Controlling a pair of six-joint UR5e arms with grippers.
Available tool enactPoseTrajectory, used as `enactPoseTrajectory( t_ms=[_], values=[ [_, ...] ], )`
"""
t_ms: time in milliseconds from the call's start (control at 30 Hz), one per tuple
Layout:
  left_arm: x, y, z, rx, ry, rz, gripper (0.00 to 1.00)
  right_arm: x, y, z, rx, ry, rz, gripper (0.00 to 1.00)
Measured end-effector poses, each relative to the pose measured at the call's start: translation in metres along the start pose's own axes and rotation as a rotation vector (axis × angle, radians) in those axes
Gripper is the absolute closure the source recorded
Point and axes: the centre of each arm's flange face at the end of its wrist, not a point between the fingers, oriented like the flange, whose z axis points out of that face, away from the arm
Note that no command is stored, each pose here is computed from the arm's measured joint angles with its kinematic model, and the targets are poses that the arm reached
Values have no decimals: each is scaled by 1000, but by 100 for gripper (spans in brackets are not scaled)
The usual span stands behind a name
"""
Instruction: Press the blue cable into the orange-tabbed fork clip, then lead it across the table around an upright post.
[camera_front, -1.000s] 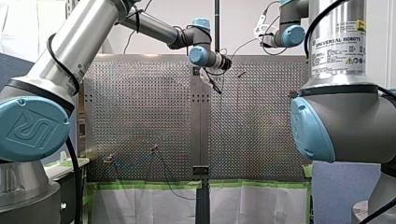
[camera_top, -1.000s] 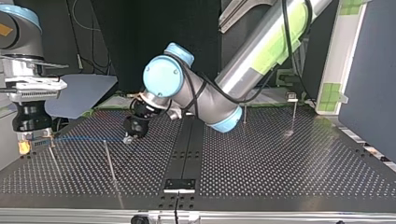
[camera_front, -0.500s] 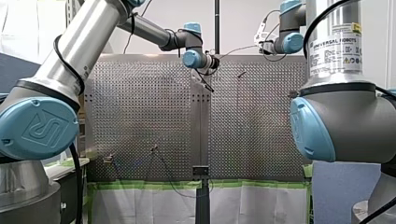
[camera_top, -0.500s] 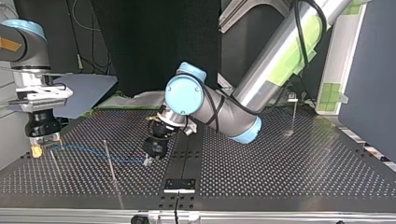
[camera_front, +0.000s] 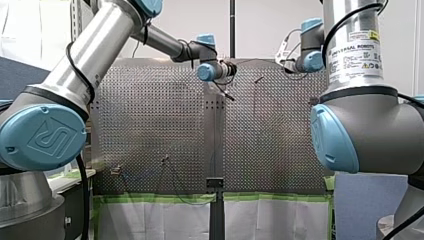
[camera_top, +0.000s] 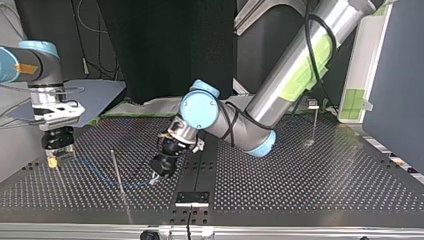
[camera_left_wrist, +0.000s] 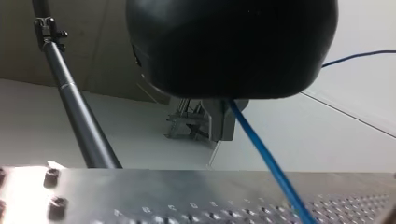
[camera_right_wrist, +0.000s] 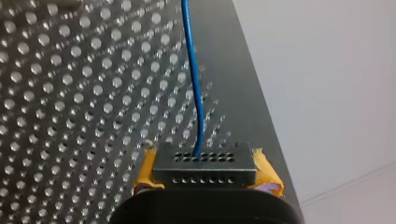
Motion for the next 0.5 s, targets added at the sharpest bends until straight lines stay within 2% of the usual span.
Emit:
enactPoseTrajectory(
  t_ms=[167,333,500],
  values=[
    [21,21,0,-32,17,34,100,-11,16,5,-17,-4,3,100],
    [44,50,0,-76,34,85,100,-26,32,10,-34,-18,6,100],
    [52,61,1,-82,33,110,100,-44,44,14,-48,-37,13,100]
  ],
)
